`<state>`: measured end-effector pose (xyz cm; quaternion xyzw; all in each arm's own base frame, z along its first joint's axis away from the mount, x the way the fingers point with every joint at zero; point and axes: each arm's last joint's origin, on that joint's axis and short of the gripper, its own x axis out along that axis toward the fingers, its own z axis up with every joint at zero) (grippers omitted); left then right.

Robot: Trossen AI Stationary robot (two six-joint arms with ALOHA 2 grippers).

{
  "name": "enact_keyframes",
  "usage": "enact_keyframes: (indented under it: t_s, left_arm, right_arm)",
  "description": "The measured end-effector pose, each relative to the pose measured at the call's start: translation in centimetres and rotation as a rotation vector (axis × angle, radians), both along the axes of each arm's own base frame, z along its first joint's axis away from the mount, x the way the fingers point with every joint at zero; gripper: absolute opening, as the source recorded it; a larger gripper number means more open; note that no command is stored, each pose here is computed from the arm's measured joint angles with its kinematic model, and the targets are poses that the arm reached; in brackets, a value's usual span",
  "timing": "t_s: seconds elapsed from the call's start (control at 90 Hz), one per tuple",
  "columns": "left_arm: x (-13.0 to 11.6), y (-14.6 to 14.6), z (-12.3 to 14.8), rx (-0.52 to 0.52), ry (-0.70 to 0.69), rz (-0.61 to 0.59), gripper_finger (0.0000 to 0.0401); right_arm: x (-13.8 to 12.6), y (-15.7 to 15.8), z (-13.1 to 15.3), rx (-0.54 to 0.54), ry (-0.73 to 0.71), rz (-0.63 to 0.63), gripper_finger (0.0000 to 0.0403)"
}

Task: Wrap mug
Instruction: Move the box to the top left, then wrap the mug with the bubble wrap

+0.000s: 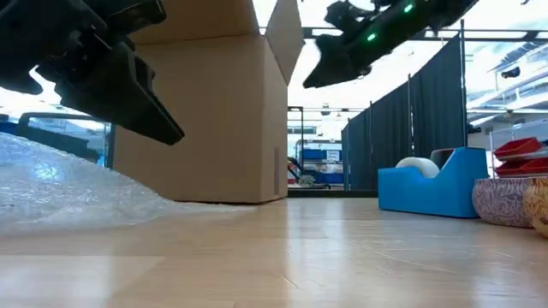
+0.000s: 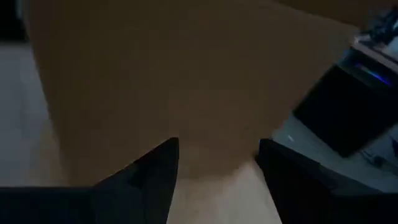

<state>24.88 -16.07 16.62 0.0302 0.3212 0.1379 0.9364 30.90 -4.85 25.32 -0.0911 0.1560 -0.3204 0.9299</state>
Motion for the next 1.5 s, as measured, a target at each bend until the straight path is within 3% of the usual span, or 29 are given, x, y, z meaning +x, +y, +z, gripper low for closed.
enact_keyframes:
  t_s: [0.233, 0.344, 0.511, 0.622, 0.744, 0.844, 0.989, 1.178, 1.3, 1.4, 1.5]
  left_arm:
    - [0.0, 0.0, 0.0, 0.01, -0.005, 0.001, 0.0136]
    - [-0.1, -0.1, 0.0, -0.011, 0.028, -0.026, 0.0136]
    - [-0.5, -0.7, 1.9, -0.075, 0.196, -0.025, 0.0136]
    - [-0.9, -0.7, 2.6, -0.164, 0.305, 0.033, 0.0136]
    - [-1.5, -1.0, 2.4, -0.26, 0.359, 0.091, 0.0136]
    - [-1.9, -1.4, 1.7, -0.295, 0.359, 0.126, 0.0136]
    - [-2.6, -1.6, 0.9, -0.364, 0.369, 0.193, 0.0136]
    - [-4.1, -1.1, -0.7, -0.455, 0.573, 0.226, 0.0136]
    - [-5.0, -0.5, -2.0, -0.498, 0.618, 0.291, 0.0137]
    - [-5.5, -0.1, -2.8, -0.517, 0.608, 0.335, 0.0137]
    - [-5.6, 0.1, -3.1, -0.51, 0.594, 0.349, 0.0137]
  right_arm:
    - [5.5, -1.3, -3.4, 0.047, -0.137, 0.078, 0.0189]
    - [6.8, -0.9, -4.2, 0.046, -0.098, 0.086, 0.0189]
    - [6.3, 0.8, -1.2, -0.011, -0.099, 0.133, 0.0187]
    - [4.5, 2.6, 0.2, -0.036, 0.038, 0.156, 0.0187]
    - [1.0, 3.3, 1.8, -0.025, 0.216, 0.056, 0.0185]
    - [-2.5, 2.5, 1.9, 0.108, 0.35, -0.057, 0.0185]
    - [-7.1, -0.1, 2.3, 0.326, 0.418, -0.273, 0.0185]
    - [-10.9, -3.9, 2.0, 0.564, 0.483, -0.483, 0.0183]
    - [-12.5, -6.2, 1.6, 0.714, 0.502, -0.547, 0.0183]
    - [-13.8, -7.7, 1.5, 0.786, 0.492, -0.606, 0.0183]
    - [-14.9, -8.6, 1.7, 0.791, 0.495, -0.638, 0.0183]
